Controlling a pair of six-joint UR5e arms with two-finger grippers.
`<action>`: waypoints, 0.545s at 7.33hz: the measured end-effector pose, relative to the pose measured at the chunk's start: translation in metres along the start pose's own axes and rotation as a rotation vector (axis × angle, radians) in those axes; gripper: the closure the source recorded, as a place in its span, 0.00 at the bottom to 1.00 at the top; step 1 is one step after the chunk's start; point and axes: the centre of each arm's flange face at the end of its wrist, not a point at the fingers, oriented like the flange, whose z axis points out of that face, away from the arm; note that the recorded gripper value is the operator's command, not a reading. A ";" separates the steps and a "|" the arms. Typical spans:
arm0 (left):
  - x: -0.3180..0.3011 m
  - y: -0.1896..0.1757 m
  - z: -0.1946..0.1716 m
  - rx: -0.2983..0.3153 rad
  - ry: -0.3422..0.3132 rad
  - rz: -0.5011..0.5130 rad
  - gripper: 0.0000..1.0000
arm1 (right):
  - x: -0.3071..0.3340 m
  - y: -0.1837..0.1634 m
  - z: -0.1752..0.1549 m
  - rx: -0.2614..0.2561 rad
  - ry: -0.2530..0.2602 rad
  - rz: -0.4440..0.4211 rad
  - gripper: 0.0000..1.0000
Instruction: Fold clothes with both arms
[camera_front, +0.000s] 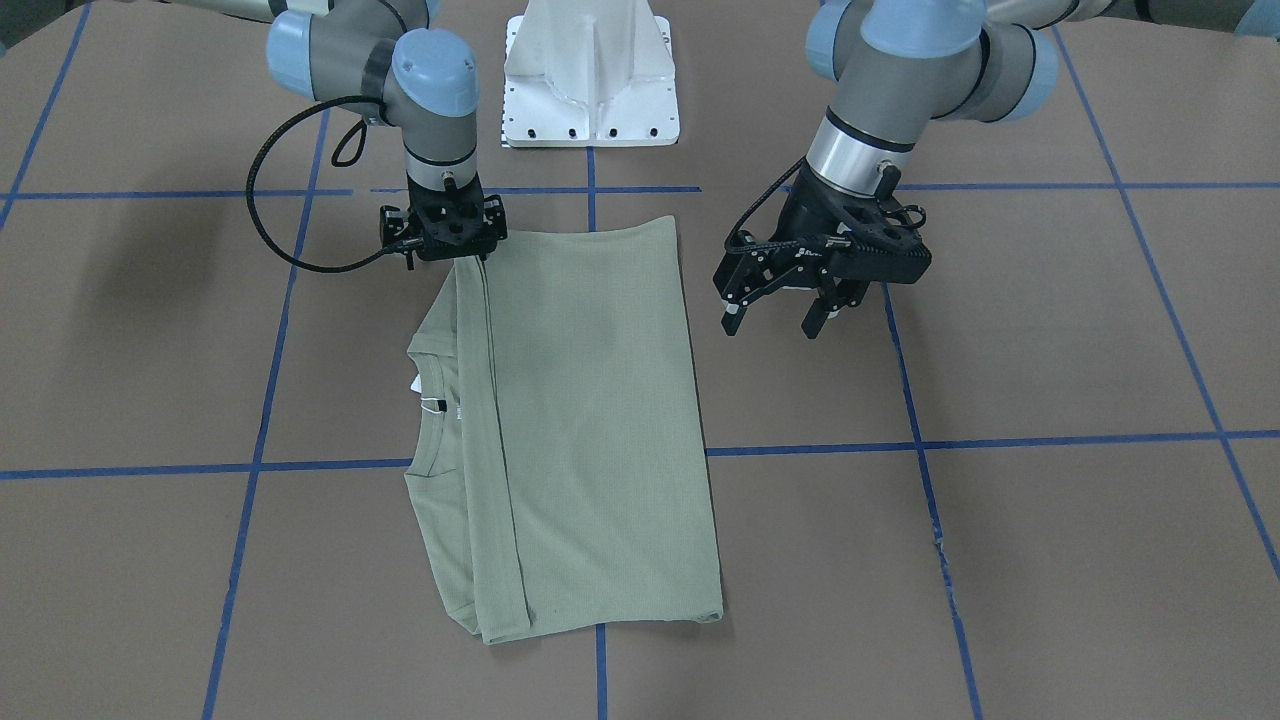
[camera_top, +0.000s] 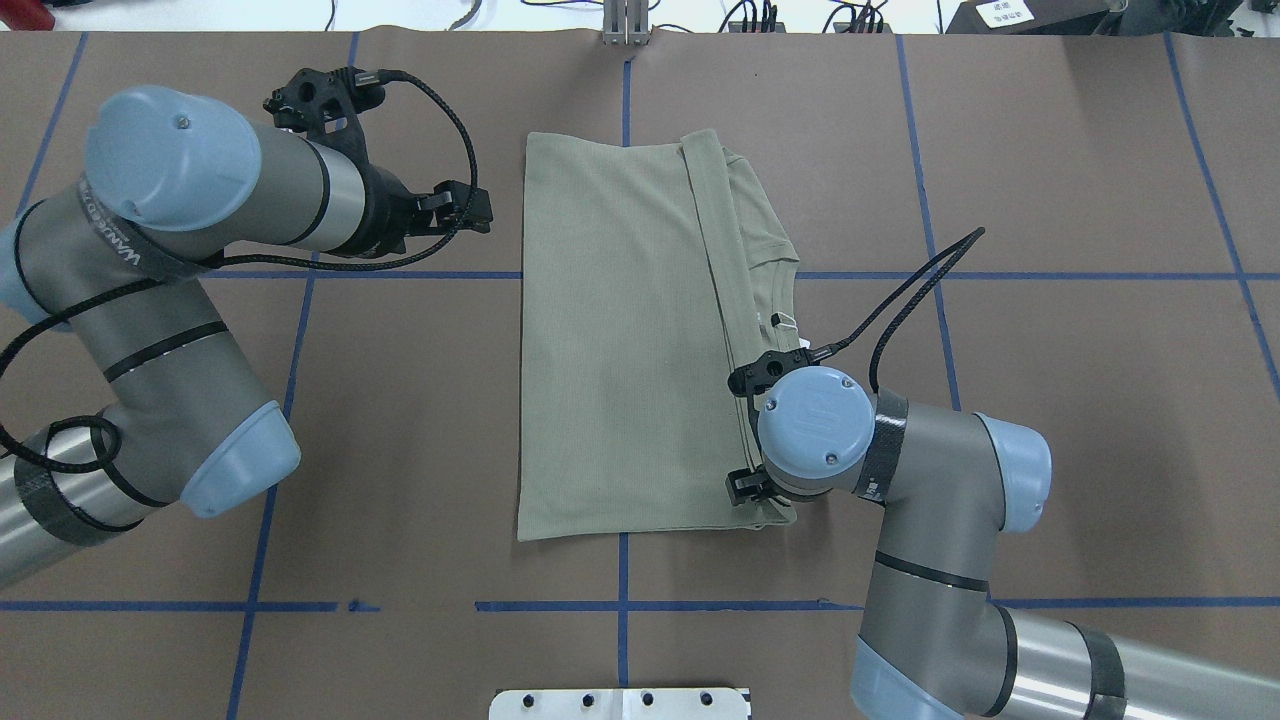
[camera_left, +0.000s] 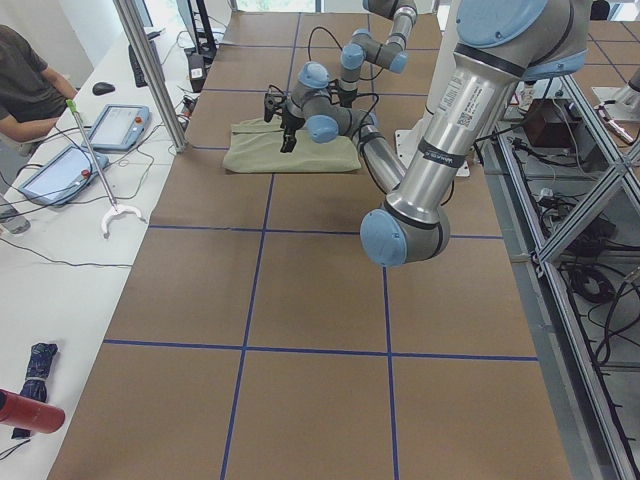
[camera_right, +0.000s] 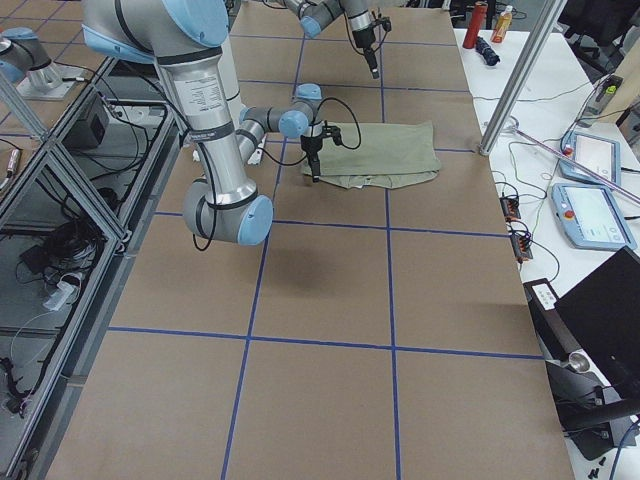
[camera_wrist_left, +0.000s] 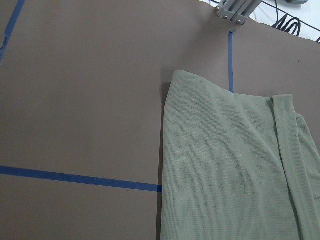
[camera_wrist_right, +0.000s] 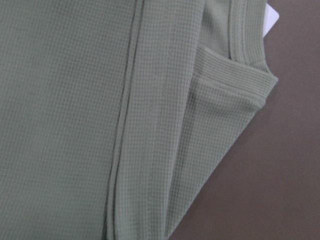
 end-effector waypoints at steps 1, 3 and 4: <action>0.001 0.000 -0.001 0.000 0.002 -0.002 0.00 | 0.002 0.000 0.001 -0.006 0.006 -0.006 0.02; 0.003 0.001 -0.001 -0.001 0.005 -0.004 0.00 | 0.009 0.001 0.005 -0.011 0.016 -0.006 0.02; 0.004 0.002 -0.001 -0.001 0.008 -0.006 0.00 | 0.012 0.000 0.006 -0.013 0.020 -0.003 0.02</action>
